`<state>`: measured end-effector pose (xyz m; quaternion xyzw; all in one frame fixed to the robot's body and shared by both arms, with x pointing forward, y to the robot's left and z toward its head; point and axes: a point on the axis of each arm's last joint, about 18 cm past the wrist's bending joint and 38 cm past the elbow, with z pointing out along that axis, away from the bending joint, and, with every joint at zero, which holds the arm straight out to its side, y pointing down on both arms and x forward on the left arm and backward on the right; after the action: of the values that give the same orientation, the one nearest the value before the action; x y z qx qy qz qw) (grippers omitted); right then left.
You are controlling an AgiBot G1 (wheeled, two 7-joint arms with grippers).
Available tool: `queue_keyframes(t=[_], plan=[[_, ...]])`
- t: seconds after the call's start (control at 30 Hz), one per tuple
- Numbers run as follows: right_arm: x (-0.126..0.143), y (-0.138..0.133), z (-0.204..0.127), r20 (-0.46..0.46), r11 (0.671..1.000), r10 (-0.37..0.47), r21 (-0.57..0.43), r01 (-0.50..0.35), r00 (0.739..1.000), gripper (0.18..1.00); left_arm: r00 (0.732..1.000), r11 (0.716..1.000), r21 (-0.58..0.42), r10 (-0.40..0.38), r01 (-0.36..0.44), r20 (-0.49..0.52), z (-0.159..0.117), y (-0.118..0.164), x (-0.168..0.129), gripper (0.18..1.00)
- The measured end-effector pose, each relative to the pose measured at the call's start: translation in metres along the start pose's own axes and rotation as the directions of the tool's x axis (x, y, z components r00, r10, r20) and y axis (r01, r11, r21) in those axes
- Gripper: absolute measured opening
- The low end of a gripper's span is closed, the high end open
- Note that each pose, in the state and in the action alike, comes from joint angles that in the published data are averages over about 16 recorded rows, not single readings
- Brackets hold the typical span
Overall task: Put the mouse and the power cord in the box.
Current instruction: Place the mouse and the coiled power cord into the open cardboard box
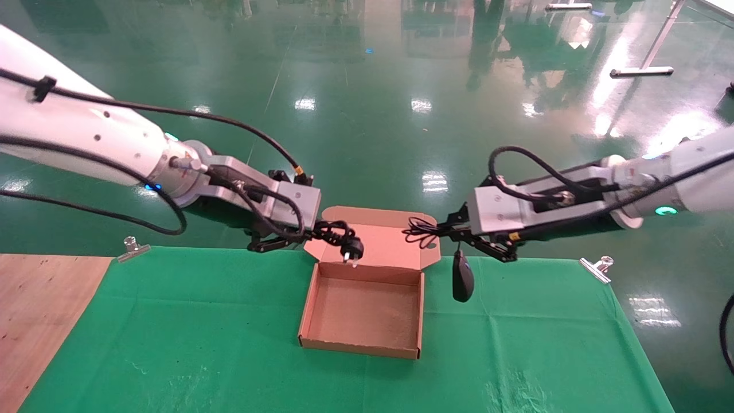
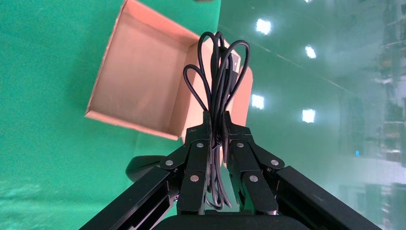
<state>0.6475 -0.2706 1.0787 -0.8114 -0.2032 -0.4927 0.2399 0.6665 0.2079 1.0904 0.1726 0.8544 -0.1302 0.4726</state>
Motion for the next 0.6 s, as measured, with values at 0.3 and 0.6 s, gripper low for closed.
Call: queue_keyframes(t=[0.3,0.6], plan=[[0.018,-0.005,0.009,-0.013,0.999,0.019,0.050,-0.018,1.000,0.215,0.999,0.999,0.052,0.000,-0.003,0.043,0.024,0.009,-0.009,0.319],[0.035,-0.007,-0.007,-0.056,0.995,0.023,0.095,-0.018,0.998,0.215,0.960,0.998,0.052,-0.043,0.029,0.278,0.094,0.026,-0.002,0.319]])
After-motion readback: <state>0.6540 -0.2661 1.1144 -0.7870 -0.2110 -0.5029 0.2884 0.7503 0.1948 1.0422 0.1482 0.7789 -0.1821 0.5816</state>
